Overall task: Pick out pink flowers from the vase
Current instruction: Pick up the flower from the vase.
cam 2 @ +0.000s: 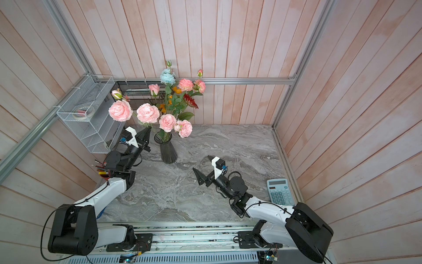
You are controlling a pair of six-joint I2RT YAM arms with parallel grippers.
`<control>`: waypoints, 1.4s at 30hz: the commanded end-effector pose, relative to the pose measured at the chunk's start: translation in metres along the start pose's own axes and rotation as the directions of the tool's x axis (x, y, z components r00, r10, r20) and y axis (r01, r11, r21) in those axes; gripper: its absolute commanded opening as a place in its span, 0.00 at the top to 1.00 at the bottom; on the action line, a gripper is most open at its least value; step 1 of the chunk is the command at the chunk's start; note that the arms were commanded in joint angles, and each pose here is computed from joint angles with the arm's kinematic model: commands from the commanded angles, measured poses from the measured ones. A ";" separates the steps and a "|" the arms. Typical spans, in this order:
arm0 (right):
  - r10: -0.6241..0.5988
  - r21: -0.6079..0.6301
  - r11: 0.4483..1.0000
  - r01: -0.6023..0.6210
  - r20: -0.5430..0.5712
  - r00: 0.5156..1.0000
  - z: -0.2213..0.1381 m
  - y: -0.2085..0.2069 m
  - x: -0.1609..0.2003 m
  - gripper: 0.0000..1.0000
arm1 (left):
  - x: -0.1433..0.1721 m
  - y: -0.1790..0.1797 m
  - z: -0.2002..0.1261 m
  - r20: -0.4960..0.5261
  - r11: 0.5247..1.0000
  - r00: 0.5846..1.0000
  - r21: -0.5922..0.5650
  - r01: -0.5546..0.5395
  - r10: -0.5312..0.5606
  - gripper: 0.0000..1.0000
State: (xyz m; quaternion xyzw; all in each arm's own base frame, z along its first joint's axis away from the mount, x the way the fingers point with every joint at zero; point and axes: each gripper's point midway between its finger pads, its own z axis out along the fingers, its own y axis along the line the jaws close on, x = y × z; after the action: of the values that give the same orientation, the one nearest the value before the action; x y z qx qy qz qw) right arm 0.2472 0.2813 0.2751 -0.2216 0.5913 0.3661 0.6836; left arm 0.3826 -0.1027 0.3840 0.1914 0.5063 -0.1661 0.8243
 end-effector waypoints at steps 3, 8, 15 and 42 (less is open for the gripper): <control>-0.008 0.003 1.000 0.008 -0.001 1.000 0.001 0.002 -0.008 0.02 | -0.020 0.008 0.002 0.018 0.998 0.999 -0.032 0.045 -0.044 1.00; -0.022 0.015 1.000 0.022 -0.004 1.000 0.001 0.001 -0.015 0.02 | -0.051 0.008 0.002 0.054 0.998 0.998 -0.040 0.044 -0.042 1.00; -0.042 0.013 0.999 0.042 -0.004 0.999 -0.001 0.002 -0.022 0.02 | -0.105 0.006 -0.007 0.125 0.998 0.992 -0.067 0.000 0.009 1.00; -0.020 -0.199 0.980 0.008 -0.056 0.998 -0.018 0.043 -0.030 0.16 | -0.086 -0.039 -0.099 -0.319 0.967 0.914 -0.134 0.219 -0.251 1.00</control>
State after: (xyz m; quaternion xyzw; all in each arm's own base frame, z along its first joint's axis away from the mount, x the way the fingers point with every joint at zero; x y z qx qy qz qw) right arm 0.2130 0.2846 0.2895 -0.2915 0.5903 0.3905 0.6435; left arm 0.2591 -0.0642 0.4469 0.0858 0.6244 -0.1601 0.7597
